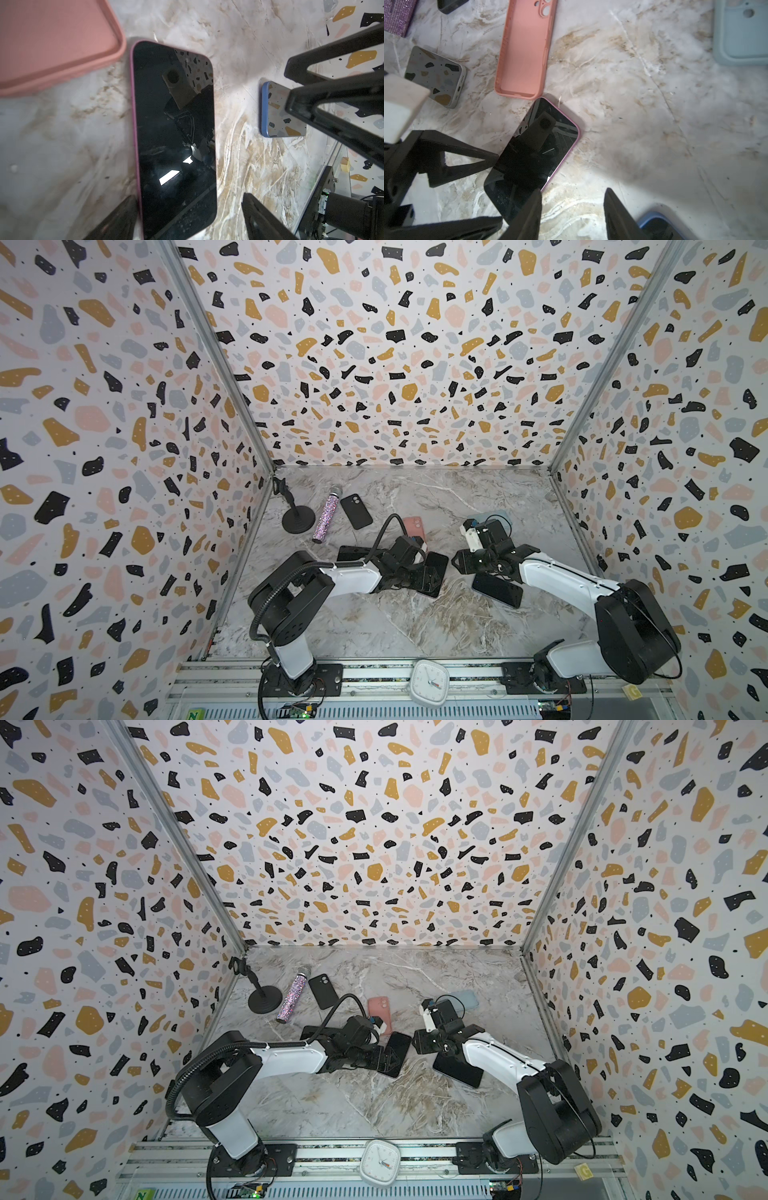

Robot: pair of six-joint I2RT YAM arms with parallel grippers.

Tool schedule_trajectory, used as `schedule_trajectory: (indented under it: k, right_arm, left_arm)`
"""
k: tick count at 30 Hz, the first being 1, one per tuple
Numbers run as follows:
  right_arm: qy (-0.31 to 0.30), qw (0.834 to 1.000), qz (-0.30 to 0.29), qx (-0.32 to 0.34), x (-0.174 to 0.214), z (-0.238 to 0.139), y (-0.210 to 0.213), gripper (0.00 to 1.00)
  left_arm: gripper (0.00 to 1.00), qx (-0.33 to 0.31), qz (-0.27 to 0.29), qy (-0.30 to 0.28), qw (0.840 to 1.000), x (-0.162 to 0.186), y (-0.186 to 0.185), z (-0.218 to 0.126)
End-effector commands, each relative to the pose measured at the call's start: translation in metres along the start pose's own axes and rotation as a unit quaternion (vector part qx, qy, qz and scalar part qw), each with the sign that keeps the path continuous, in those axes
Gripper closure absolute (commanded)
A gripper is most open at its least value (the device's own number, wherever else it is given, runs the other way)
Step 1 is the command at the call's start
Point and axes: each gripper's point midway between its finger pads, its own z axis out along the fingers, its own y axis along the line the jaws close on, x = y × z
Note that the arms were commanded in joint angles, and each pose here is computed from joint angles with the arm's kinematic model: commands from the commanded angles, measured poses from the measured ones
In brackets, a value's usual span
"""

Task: Put the phone into the phone case
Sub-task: 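Bring both grippers to the pink-framed phone and close the right gripper on it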

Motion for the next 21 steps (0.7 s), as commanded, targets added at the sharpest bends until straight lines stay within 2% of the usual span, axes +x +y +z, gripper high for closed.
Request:
schedule_trajectory:
  k: [1, 11, 21]
  right_arm:
    - [-0.019, 1.0, -0.008, -0.012, -0.007, -0.008, 0.003, 0.47]
    - [-0.003, 1.0, 0.011, -0.005, 0.002, -0.003, -0.007, 0.46]
    - [0.024, 1.0, 0.019, 0.003, 0.014, -0.005, 0.001, 0.41]
  left_arm:
    - [0.19, 0.0, 0.008, 0.039, 0.999, 0.017, -0.006, 0.008]
    - [0.19, 0.019, 0.041, 0.055, 0.997, 0.02, -0.034, 0.02]
    - [0.19, 0.003, 0.048, 0.022, 0.999, 0.008, -0.029, -0.01]
